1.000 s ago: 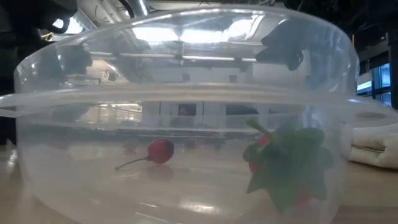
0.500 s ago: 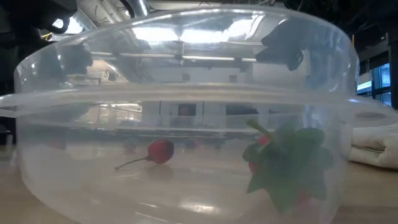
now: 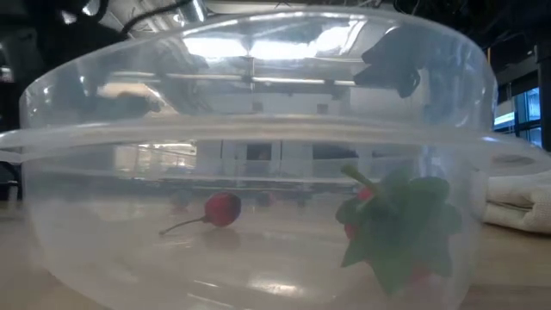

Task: Pick and placing Produce into tupperware
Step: Put the raspberry in the bottom transparent bin

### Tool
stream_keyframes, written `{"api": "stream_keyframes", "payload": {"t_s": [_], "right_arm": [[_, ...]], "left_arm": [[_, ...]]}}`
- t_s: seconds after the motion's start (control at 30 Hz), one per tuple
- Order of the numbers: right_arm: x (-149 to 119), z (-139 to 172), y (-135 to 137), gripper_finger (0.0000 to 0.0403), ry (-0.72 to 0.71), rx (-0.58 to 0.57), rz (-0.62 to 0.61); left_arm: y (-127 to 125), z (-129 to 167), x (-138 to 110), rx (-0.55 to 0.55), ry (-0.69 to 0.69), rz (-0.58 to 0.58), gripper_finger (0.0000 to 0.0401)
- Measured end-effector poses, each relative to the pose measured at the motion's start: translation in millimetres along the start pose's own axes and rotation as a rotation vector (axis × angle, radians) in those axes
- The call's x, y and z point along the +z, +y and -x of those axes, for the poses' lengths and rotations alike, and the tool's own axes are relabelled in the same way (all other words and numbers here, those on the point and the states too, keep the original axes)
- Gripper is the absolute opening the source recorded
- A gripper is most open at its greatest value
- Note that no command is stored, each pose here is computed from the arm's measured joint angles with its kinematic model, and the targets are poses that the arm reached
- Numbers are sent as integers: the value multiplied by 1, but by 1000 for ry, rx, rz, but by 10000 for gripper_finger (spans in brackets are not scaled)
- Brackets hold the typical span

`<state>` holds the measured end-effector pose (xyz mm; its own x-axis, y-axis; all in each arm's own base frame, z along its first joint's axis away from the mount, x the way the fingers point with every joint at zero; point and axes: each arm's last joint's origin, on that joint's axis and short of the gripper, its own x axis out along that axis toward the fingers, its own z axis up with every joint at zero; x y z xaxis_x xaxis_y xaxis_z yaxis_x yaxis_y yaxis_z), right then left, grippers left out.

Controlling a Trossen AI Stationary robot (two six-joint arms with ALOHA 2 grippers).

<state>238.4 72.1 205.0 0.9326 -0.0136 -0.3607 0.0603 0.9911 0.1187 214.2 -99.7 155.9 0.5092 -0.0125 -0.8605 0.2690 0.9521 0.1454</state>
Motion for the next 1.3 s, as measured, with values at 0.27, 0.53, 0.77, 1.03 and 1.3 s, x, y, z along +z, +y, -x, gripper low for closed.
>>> {"api": "stream_keyframes", "payload": {"t_s": [0.27,0.53,0.77,1.03,1.3], "right_arm": [[0,0,0,230,0,0,1],[0,0,0,230,0,0,1],[0,0,0,230,6,-1,6],[-1,0,0,230,7,-2,7],[-1,0,0,230,8,-1,3]], "left_arm": [[3,19,40,-20,-146,-155,94],[10,19,71,-68,-192,-201,95],[-2,3,107,-150,-189,-290,96],[-10,-27,132,-152,-140,-337,96],[-16,-43,144,-197,-139,-349,96]]}}
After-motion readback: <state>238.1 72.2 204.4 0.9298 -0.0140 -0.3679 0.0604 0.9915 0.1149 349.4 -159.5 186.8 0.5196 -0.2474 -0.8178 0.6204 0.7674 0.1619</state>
